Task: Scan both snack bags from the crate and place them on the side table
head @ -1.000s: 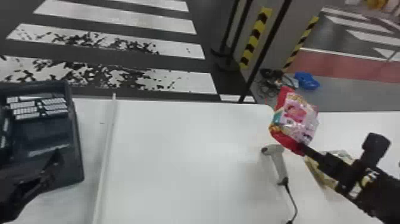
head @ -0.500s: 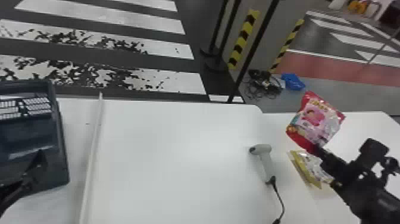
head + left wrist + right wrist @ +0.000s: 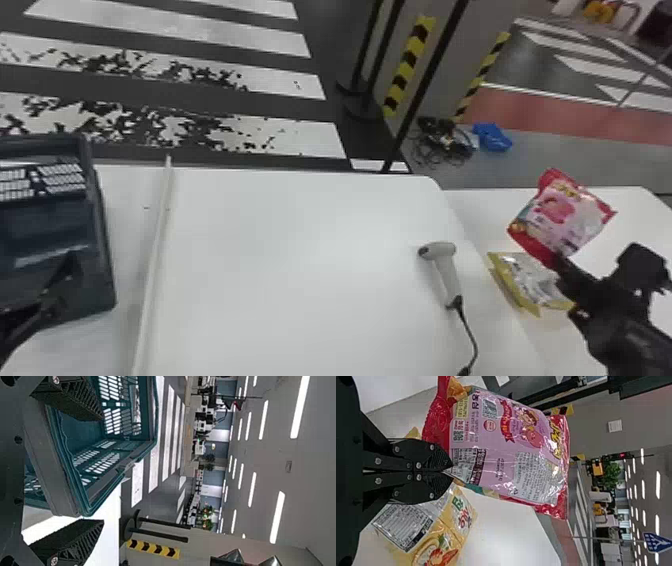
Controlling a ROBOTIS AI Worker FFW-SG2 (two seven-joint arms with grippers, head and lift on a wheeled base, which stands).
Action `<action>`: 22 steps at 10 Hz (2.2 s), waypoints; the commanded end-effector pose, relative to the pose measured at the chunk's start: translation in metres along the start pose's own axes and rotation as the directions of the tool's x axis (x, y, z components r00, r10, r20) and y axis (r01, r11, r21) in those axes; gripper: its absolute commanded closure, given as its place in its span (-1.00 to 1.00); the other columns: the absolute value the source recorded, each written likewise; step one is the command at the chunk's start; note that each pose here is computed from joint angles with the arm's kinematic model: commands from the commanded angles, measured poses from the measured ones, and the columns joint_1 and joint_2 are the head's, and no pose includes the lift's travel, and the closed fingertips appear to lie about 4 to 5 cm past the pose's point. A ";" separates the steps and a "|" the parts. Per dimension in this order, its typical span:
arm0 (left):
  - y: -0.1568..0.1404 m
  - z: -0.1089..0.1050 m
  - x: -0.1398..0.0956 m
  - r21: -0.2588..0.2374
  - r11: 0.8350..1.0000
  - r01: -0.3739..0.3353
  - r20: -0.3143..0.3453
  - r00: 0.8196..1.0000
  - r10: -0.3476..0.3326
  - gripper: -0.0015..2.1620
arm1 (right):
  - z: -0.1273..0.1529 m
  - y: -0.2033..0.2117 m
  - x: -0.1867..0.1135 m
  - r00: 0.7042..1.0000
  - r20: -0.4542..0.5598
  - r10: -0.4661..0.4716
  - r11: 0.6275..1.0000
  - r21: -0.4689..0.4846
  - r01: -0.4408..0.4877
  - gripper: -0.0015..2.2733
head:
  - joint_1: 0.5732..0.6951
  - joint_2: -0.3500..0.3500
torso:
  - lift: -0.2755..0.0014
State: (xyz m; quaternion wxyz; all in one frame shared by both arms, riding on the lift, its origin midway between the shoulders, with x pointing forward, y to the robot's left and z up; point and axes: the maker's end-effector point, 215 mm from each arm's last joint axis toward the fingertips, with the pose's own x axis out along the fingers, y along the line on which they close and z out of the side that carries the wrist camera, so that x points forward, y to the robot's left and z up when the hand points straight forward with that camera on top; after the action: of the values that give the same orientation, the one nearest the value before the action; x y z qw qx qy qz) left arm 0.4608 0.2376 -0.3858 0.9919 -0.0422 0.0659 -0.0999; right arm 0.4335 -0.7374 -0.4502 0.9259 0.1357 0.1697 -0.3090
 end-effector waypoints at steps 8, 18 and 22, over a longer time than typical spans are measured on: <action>-0.004 0.006 -0.001 0.003 1.000 0.009 0.011 1.000 -0.009 -0.92 | 0.056 -0.004 -0.036 0.960 0.280 -0.023 0.997 0.081 0.000 -0.94 | 1.00 -1.00 | 0.30; -0.005 0.005 -0.003 0.005 1.000 0.004 0.008 1.000 -0.004 -0.92 | -0.050 0.340 -0.229 0.773 0.320 0.547 0.822 -0.382 -0.423 -0.98 | 1.00 -0.62 | 0.30; -0.009 0.002 -0.005 0.005 1.000 0.010 0.002 1.000 -0.010 -0.92 | -0.100 0.405 -0.293 0.724 0.301 0.621 0.772 -0.394 -0.498 -0.98 | 1.00 -0.16 | 0.30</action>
State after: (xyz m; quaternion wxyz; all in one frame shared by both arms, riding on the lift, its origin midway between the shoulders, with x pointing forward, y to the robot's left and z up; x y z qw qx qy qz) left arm 0.4547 0.2312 -0.3817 0.9917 -0.0402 0.0638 -0.1038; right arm 0.4434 -0.2450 -0.3631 0.9989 -0.0243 -0.0381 -0.0092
